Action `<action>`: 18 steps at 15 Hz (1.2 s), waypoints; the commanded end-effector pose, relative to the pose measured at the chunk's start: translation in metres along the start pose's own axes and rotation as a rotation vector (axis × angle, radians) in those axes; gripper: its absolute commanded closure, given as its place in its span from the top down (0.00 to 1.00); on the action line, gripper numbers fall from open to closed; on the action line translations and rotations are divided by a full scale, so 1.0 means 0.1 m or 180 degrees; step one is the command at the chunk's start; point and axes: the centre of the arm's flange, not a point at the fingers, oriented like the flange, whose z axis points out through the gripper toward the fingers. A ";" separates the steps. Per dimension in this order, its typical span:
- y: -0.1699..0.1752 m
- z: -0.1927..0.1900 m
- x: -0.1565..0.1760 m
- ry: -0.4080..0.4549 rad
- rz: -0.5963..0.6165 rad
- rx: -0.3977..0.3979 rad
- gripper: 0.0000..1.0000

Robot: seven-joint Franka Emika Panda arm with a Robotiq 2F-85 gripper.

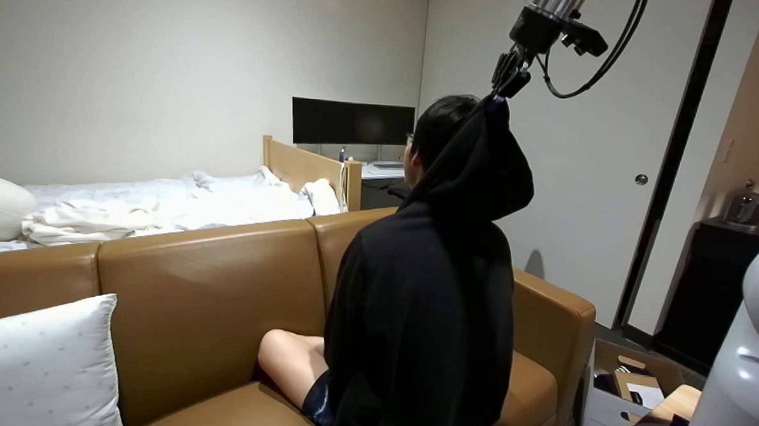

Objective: Cover the human's head with the hoodie

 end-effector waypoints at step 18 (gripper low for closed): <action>0.91 -0.64 -0.49 -0.0036 0.0115 -0.0378 0.02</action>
